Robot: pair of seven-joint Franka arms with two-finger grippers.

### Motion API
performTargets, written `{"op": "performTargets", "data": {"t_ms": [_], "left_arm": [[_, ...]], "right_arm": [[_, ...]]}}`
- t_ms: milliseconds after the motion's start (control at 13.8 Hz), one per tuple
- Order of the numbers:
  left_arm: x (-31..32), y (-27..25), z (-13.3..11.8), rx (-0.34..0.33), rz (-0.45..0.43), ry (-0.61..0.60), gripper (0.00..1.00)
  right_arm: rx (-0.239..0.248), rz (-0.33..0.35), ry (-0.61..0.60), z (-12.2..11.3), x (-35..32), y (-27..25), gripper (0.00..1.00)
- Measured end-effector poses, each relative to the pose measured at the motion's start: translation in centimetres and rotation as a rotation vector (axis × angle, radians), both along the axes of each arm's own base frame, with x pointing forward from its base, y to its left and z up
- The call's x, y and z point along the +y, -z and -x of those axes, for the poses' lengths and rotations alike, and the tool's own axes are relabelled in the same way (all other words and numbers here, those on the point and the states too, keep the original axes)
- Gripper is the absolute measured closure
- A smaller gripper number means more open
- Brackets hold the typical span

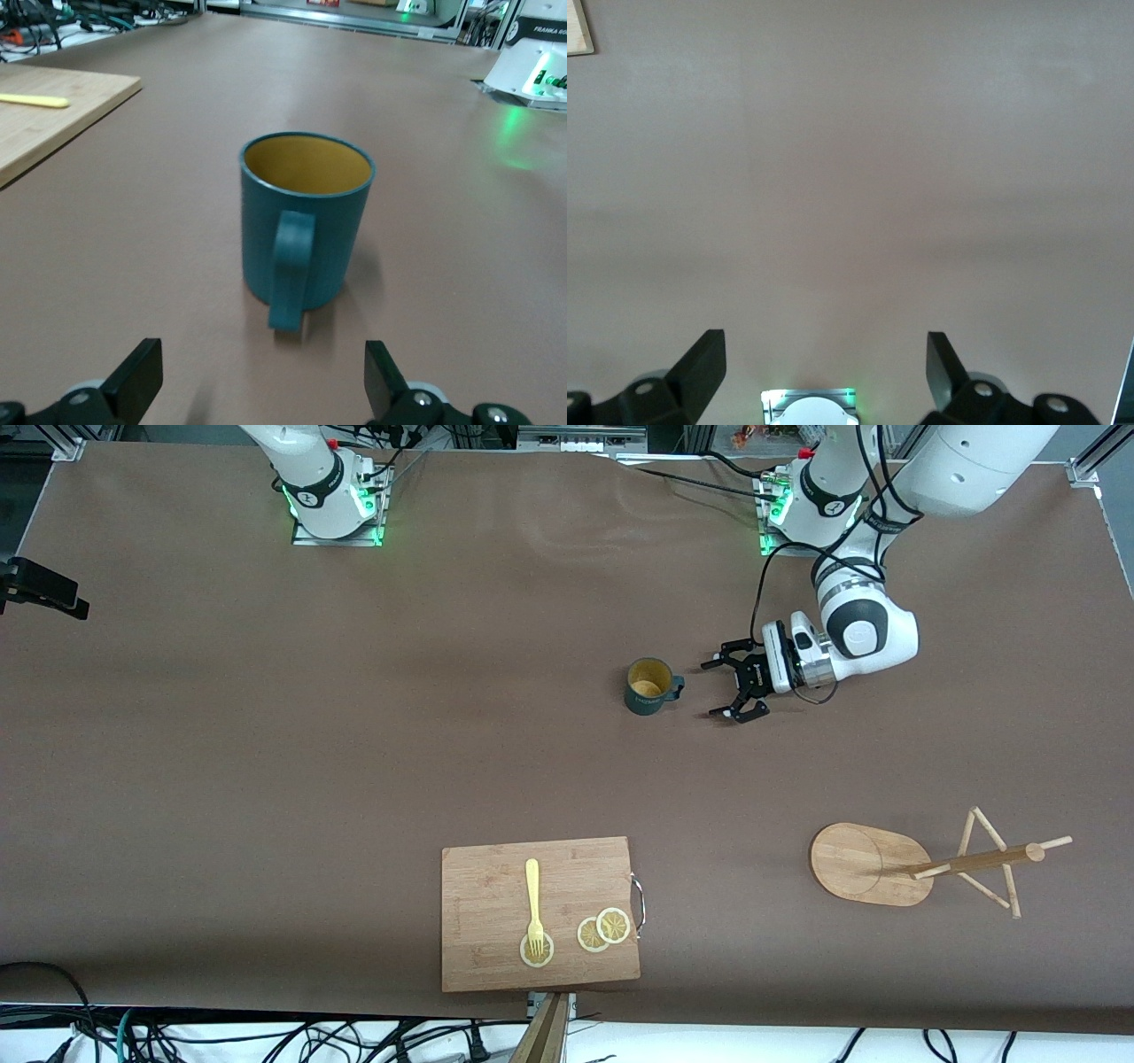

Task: Pass cup and hang on rack
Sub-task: 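Move the left gripper down toward the teal mug's handle, then close the left gripper on the teal mug's handle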

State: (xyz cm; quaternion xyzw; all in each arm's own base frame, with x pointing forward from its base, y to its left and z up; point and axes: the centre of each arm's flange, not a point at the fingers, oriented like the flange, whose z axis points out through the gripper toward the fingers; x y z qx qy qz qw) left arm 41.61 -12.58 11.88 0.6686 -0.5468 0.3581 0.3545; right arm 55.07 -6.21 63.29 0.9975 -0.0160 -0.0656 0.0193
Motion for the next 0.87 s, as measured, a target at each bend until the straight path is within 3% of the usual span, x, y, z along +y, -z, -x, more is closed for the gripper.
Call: {"op": "performTargets", "data": {"t_ms": [291, 727, 873], "left_arm": [[-2.9, 2.3, 1.6, 0.054, 0.058, -0.003, 0.0], [-5.0, 2.1, 0.7, 0.042, 0.094, 0.012, 0.0], [-5.3, 2.0, 0.7, 0.039, 0.095, 0.016, 0.05]], "right_arm": [[-0.002, 0.0, 0.0, 0.0, 0.0, 0.0, 0.0], [-0.004, -0.002, -0.002, -0.1, 0.1, 0.0, 0.0], [-0.004, -0.002, -0.002, -0.1, 0.1, 0.0, 0.0]]}}
